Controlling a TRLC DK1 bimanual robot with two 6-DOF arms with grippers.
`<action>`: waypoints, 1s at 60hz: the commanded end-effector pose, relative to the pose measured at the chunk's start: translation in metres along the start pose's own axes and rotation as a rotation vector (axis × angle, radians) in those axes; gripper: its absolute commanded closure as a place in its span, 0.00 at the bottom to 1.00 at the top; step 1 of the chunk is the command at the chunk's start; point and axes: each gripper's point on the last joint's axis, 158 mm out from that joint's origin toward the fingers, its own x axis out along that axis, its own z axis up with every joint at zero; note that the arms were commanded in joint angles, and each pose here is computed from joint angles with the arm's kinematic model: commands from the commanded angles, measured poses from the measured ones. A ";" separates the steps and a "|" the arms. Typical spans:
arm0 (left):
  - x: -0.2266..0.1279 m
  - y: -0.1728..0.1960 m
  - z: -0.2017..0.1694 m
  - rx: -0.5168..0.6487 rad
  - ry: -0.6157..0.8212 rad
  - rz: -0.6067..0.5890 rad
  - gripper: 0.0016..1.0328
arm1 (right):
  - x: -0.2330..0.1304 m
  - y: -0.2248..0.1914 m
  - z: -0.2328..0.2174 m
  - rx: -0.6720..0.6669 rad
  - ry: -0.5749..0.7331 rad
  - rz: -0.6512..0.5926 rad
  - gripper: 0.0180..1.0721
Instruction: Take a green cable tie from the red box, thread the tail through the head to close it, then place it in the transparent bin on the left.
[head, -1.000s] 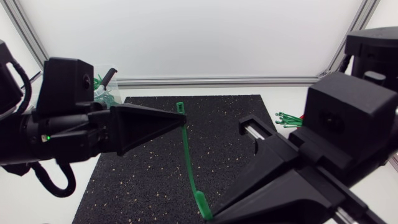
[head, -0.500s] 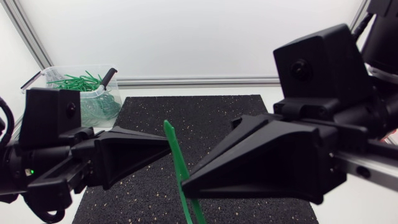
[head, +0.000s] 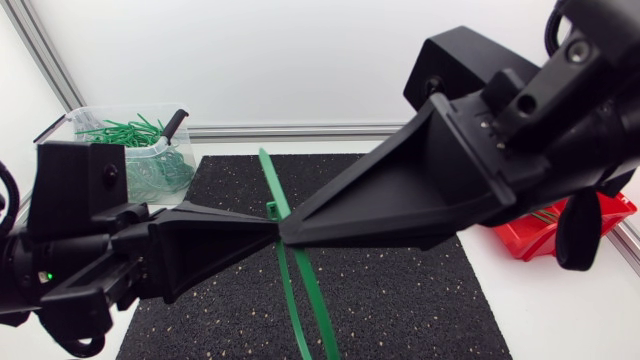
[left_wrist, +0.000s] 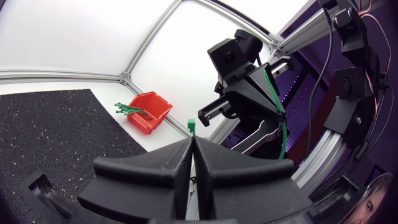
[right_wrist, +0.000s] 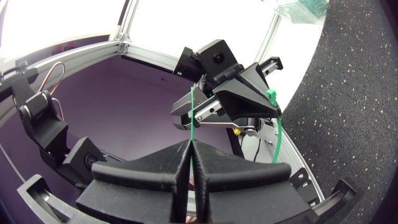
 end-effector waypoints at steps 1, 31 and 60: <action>-0.002 -0.006 0.008 0.010 -0.029 -0.015 0.96 | 0.000 0.002 0.008 0.086 -0.003 -0.016 0.95; 0.003 -0.002 0.020 0.040 -0.083 0.004 0.96 | 0.006 -0.025 0.005 0.329 0.045 -0.110 0.95; 0.003 -0.013 0.026 0.056 -0.115 0.007 0.96 | 0.000 -0.035 0.009 0.346 0.018 -0.120 0.95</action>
